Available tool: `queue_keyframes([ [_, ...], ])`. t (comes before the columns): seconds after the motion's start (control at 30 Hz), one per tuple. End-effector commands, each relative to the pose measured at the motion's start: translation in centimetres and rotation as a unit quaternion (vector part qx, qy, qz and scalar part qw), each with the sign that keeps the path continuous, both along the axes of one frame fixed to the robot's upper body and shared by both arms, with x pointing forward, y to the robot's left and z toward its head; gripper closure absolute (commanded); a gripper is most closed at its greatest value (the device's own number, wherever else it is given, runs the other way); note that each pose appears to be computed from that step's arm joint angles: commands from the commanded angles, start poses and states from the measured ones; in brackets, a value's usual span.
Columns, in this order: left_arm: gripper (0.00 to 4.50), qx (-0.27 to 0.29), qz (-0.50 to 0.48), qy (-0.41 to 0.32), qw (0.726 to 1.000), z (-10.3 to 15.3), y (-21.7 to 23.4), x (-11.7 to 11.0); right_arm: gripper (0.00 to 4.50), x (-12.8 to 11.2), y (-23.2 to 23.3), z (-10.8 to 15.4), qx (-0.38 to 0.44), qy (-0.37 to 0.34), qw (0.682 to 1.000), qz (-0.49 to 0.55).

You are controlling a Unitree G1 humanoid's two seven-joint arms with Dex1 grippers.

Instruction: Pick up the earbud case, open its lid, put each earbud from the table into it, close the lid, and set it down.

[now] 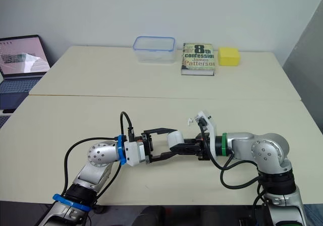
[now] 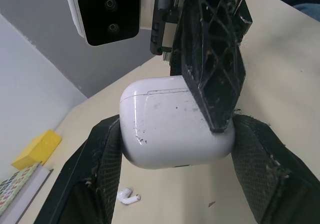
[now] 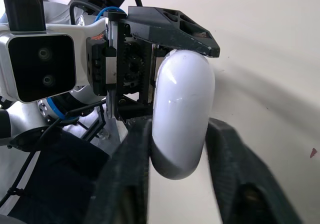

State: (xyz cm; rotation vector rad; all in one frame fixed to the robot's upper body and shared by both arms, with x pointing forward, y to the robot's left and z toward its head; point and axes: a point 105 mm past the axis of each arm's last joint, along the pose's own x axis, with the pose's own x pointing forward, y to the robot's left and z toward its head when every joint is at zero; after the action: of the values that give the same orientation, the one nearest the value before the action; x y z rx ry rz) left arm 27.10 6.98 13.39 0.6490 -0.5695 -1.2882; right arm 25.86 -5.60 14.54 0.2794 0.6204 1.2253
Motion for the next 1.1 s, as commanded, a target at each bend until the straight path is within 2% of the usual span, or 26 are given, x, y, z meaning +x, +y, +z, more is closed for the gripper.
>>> queue_keyframes([
  [0.03, 1.71, -0.022, -0.003, -0.019, 1.000, 1.2, -0.1, -0.2, 3.71, 0.0, 0.2, 0.8, 0.007, -0.012, 1.000, 0.005],
  [0.2, 1.71, -0.031, -0.010, -0.001, 0.999, 1.2, 0.0, -0.4, 3.71, 0.0, 0.2, 0.9, 0.009, -0.011, 1.000, 0.006],
  [0.27, 0.96, -0.036, -0.002, 0.018, 0.999, 1.3, 0.2, -0.1, 3.71, -0.1, 0.2, 1.0, 0.009, -0.011, 1.000, 0.010],
  [0.37, 0.14, -0.036, 0.020, 0.007, 0.999, 2.0, 0.8, 0.6, 3.71, -0.4, -0.3, 0.8, -0.029, -0.037, 0.999, 0.026],
  [0.4, 0.01, -0.036, 0.033, 0.009, 0.999, 2.2, 1.3, 0.9, 3.71, -0.5, -0.6, 0.7, -0.048, -0.052, 0.997, 0.032],
  [0.5, 0.00, 0.015, 0.027, 0.036, 0.999, 1.2, 2.7, 0.6, 3.71, -0.4, -1.5, 0.9, -0.090, -0.102, 0.990, 0.044],
  [0.57, 0.00, 0.054, 0.030, 0.109, 0.992, -0.1, 3.7, 0.4, 3.71, 0.0, -2.1, 1.2, -0.123, -0.146, 0.980, 0.056],
  [0.63, 0.00, 0.076, 0.042, 0.219, 0.972, -1.0, 4.5, 0.1, 3.71, 0.3, -2.5, 1.4, -0.163, -0.194, 0.965, 0.073],
  [0.7, 0.00, 0.076, 0.039, 0.301, 0.950, -0.8, 4.5, -0.5, 3.71, 0.5, -2.8, 1.3, -0.198, -0.237, 0.946, 0.096],
  [0.77, 0.00, 0.081, 0.028, 0.343, 0.935, -0.2, 3.7, -1.1, 3.71, 0.7, -2.9, 1.1, -0.233, -0.277, 0.924, 0.123],
  [0.83, 0.00, 0.086, 0.029, 0.357, 0.930, 0.4, 2.6, -1.1, 3.71, 0.7, -3.0, 0.6, -0.268, -0.315, 0.897, 0.153],
  [0.97, 0.00, 0.100, 0.035, 0.355, 0.929, 0.9, 1.0, -0.9, 3.71, 0.8, -2.8, -0.1, -0.291, -0.349, 0.871, 0.187],
  [1.1, 0.00, 0.122, 0.039, 0.338, 0.933, 0.6, 0.2, -0.8, 3.71, 0.8, -2.3, -0.4, -0.293, -0.359, 0.864, 0.197],
])
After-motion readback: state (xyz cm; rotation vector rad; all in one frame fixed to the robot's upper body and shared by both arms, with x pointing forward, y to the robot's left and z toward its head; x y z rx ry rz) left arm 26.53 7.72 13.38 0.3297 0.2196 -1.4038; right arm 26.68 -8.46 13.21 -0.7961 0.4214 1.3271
